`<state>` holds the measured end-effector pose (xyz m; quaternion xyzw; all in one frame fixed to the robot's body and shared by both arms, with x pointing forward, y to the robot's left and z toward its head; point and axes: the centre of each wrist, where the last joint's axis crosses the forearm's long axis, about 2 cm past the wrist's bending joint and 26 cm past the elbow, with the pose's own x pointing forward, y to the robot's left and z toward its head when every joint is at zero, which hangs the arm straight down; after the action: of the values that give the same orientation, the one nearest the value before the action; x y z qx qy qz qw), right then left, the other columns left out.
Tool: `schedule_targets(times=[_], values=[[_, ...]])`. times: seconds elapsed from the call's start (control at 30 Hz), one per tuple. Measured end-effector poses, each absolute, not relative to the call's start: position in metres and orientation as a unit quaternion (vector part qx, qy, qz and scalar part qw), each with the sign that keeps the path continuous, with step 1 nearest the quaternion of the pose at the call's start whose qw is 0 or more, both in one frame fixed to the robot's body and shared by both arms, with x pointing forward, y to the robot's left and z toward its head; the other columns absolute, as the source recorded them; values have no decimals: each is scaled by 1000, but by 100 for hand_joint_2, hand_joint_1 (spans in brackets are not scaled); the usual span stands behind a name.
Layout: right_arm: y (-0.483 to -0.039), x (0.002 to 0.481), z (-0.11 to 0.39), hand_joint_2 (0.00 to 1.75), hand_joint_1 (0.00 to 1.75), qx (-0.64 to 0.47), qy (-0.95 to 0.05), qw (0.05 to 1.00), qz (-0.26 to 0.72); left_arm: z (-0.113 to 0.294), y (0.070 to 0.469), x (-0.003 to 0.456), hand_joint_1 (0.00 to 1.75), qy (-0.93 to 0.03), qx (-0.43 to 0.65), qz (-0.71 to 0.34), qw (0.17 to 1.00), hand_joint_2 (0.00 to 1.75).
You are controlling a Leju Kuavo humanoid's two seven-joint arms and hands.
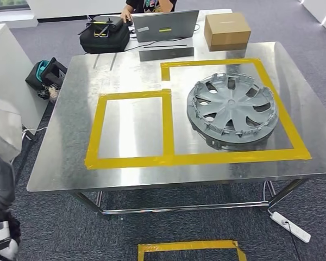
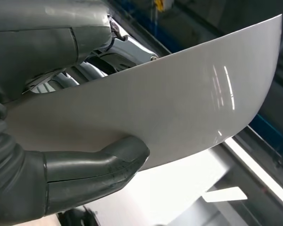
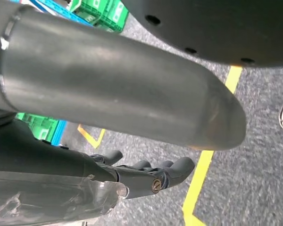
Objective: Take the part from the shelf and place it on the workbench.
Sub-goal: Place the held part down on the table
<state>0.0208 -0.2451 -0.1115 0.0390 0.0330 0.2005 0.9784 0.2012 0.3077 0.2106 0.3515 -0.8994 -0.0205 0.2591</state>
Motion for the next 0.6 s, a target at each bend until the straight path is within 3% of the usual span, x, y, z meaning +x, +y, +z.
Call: schedule_targets(times=[0.27,0.6], values=[[-250,23,-112,0,0,39,29,975,217,206,283,249,175,-901,261,-118,326,175],[-254,26,-112,0,0,36,26,968,248,204,257,316,175,-871,256,-209,363,175]])
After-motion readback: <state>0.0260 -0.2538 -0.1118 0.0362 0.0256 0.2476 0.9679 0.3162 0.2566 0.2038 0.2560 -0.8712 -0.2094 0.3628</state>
